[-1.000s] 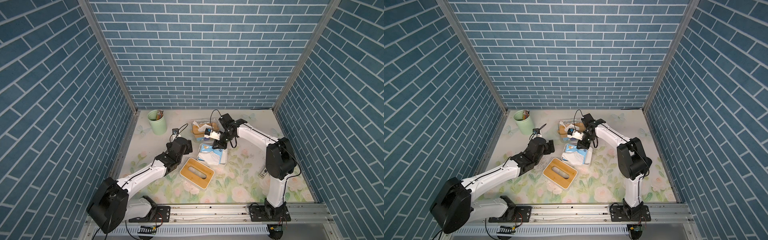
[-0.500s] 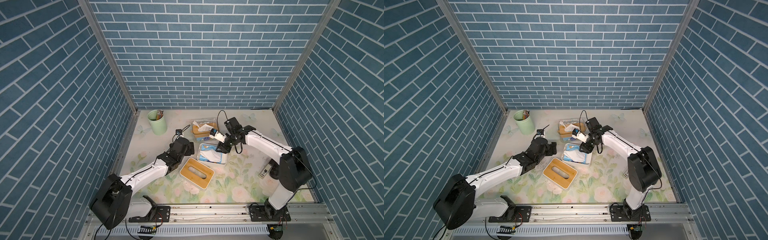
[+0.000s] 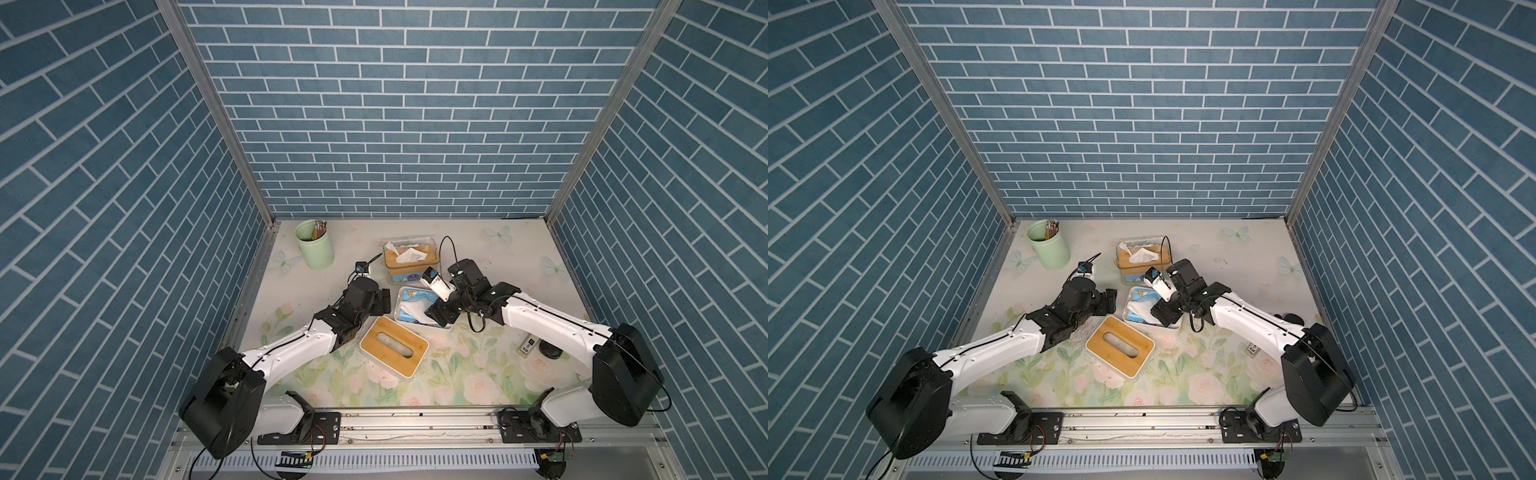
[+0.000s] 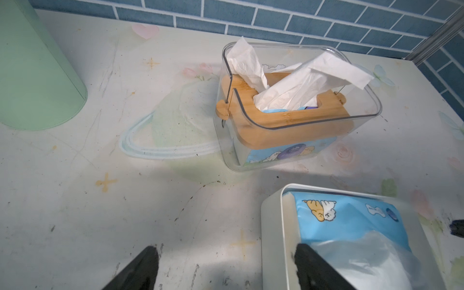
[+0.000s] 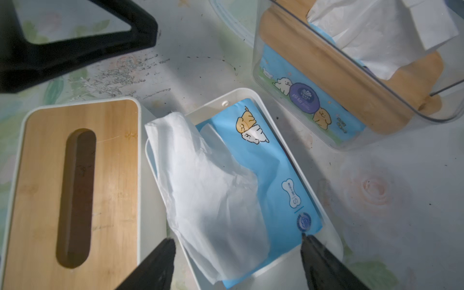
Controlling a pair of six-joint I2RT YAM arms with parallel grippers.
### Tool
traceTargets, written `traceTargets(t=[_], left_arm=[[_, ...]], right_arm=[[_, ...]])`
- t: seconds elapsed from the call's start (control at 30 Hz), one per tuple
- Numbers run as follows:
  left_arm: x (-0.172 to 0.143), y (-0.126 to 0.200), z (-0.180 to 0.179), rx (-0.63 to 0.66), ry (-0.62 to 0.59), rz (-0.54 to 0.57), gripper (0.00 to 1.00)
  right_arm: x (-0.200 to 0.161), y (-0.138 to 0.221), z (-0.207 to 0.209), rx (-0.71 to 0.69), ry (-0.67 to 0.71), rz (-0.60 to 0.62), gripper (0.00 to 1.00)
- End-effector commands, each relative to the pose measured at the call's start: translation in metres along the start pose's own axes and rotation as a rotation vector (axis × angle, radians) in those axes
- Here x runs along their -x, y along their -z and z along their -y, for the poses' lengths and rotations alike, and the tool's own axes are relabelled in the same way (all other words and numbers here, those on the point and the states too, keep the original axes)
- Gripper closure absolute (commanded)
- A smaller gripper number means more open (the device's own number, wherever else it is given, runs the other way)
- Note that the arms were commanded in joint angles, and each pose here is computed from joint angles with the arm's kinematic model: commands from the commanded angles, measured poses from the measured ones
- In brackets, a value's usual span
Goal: Put the tissue paper into the tissue box
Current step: Place the paper towel in the tissue box, then pick up the box lid from the center of the board.
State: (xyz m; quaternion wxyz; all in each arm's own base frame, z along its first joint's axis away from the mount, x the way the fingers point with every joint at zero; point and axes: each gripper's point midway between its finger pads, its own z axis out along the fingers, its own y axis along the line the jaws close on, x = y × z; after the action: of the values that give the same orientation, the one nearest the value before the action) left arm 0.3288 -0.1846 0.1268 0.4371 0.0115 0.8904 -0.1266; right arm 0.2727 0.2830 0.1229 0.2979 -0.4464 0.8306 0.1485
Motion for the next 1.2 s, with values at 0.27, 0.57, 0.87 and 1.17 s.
traceTargets(t=[0.27, 0.57, 0.87, 1.17], left_arm=[[-0.004, -0.004, 0.001, 0.005, -0.006, -0.018, 0.11], [-0.019, -0.003, -0.002, 0.005, -0.026, -0.079, 0.11], [-0.057, 0.023, -0.002, -0.054, 0.005, -0.216, 0.14], [-0.089, 0.048, -0.01, -0.009, 0.012, -0.315, 0.13]], right_arm=[[-0.005, -0.016, 0.022, -0.152, -0.043, -0.024, 0.18], [-0.006, -0.021, 0.049, -0.287, -0.128, -0.032, 0.2], [0.015, 0.001, 0.06, -0.234, -0.227, 0.117, 0.2], [0.028, 0.007, 0.062, -0.183, -0.238, 0.195, 0.19]])
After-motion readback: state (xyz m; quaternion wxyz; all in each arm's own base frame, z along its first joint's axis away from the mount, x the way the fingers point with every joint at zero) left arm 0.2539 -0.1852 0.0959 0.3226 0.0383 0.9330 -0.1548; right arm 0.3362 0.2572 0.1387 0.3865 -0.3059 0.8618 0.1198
